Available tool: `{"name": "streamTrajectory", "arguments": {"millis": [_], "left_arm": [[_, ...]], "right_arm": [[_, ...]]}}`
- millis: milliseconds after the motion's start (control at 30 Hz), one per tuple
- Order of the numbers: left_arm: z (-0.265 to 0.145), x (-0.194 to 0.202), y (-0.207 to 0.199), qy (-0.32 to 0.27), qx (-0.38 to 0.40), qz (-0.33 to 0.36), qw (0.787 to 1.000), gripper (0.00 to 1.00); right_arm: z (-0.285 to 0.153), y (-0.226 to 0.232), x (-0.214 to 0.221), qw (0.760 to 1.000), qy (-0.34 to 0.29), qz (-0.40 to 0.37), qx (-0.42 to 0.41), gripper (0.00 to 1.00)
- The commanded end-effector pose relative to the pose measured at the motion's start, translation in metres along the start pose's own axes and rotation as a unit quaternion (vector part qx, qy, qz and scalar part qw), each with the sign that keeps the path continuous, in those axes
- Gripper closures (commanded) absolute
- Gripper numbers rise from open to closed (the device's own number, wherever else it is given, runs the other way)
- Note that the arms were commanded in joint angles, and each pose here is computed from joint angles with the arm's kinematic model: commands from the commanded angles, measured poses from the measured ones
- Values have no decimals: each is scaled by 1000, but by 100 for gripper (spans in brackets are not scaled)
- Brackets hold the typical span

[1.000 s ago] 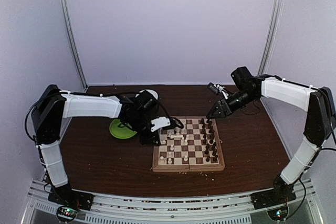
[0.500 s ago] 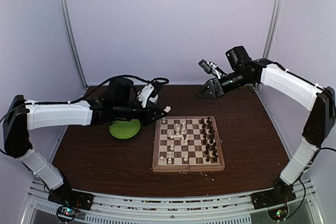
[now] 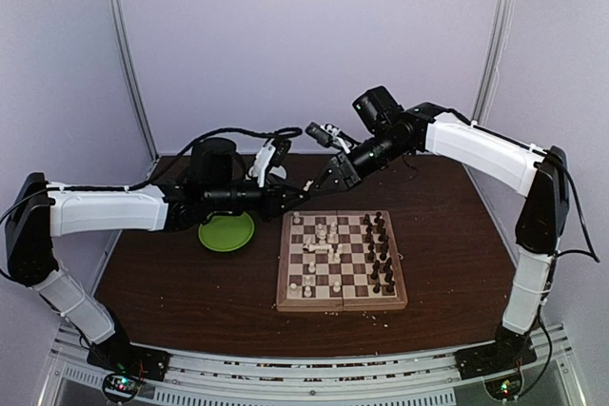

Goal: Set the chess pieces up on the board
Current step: Pass from the left arm to the right, then place the knight at g1.

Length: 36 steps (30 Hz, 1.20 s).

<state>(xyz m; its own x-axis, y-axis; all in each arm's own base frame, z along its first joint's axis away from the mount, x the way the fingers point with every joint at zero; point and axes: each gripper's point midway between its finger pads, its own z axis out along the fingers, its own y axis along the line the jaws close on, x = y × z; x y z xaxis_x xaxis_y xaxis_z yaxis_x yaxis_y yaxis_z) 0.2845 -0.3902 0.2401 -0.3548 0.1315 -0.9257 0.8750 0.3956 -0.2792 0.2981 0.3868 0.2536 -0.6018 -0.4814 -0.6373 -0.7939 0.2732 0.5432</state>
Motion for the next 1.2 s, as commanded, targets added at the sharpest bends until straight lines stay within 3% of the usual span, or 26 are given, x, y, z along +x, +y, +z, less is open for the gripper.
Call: {"name": "streamTrajectory", "arguments": {"millis": [0, 200, 400, 667, 933, 1167], "left_arm": [[-4, -15, -18, -28, 35, 17, 999, 87], [-1, -12, -19, -24, 42, 18, 999, 87], [3, -11, -19, -20, 48, 15, 999, 87], [-4, -11, -6, 0, -4, 21, 1000, 58], [-66, -28, 17, 24, -106, 73, 991, 52], [-145, -58, 85, 33, -277, 76, 957, 49]], "right_arm": [[-1, 11, -9, 1000, -7, -6, -16, 66], [0, 13, -7, 1000, -7, -5, -26, 77], [1, 18, -7, 999, -7, -9, -43, 94], [-7, 15, -11, 999, -18, -35, -9, 99], [6, 0, 4, 997, 7, -63, 46, 98], [49, -1, 38, 984, 73, -136, 91, 98]]}}
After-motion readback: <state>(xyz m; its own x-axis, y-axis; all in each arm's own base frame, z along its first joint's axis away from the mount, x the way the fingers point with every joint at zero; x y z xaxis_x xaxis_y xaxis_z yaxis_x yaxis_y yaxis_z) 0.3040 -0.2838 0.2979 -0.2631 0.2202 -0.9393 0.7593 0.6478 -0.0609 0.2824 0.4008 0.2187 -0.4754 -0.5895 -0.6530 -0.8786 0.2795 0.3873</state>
